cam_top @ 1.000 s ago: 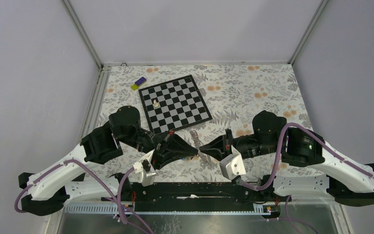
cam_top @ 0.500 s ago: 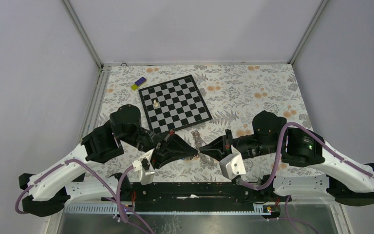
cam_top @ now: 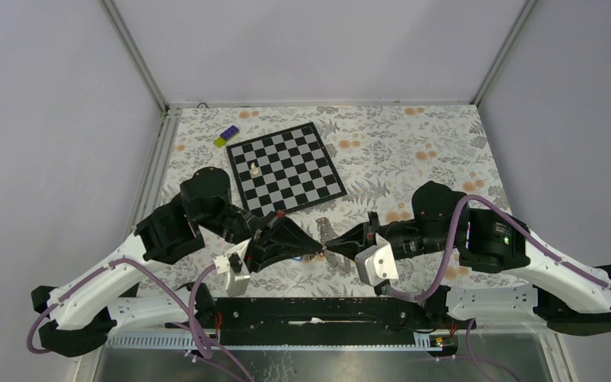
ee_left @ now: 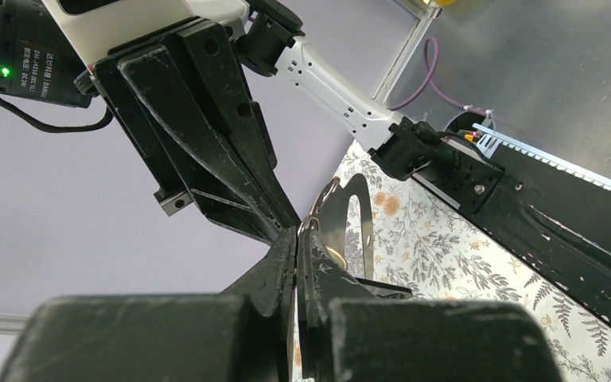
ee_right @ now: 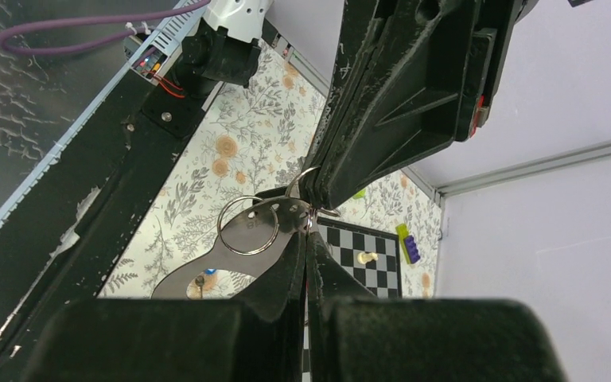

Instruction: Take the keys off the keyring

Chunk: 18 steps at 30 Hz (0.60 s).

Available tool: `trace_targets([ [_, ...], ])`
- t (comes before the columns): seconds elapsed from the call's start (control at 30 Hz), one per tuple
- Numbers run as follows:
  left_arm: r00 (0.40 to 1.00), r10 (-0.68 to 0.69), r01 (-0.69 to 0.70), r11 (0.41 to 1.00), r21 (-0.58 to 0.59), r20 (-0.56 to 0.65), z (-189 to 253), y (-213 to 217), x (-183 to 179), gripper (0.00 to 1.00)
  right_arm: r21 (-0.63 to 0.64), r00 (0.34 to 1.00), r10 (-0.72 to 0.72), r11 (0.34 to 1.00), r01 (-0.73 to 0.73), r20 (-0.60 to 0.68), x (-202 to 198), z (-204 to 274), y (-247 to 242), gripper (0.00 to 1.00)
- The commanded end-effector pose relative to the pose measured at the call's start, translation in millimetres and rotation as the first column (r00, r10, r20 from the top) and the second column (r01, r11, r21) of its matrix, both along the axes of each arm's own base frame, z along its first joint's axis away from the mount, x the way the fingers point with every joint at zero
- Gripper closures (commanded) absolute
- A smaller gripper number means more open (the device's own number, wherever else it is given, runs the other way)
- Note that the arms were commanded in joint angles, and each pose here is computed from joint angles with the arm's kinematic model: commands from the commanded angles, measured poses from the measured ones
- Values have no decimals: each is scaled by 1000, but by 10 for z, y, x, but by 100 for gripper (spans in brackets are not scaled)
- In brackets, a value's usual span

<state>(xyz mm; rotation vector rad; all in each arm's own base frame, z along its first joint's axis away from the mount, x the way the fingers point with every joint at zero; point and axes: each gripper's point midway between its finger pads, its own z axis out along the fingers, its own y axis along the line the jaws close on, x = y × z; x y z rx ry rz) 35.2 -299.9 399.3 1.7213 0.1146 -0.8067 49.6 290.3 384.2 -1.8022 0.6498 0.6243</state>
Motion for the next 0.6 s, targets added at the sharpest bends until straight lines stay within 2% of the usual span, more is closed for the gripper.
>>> trace_targets([
  [0.0, 991, 134, -135, 990, 28, 18, -158, -151, 386, 100, 217, 991, 133, 969, -123, -32, -309, 602, 140, 100],
  [0.57, 983, 181, -181, 983, 13, 2, -168, -93, 414, 100, 321, 997, 40, 947, -16, -68, -204, 808, -41, 100],
])
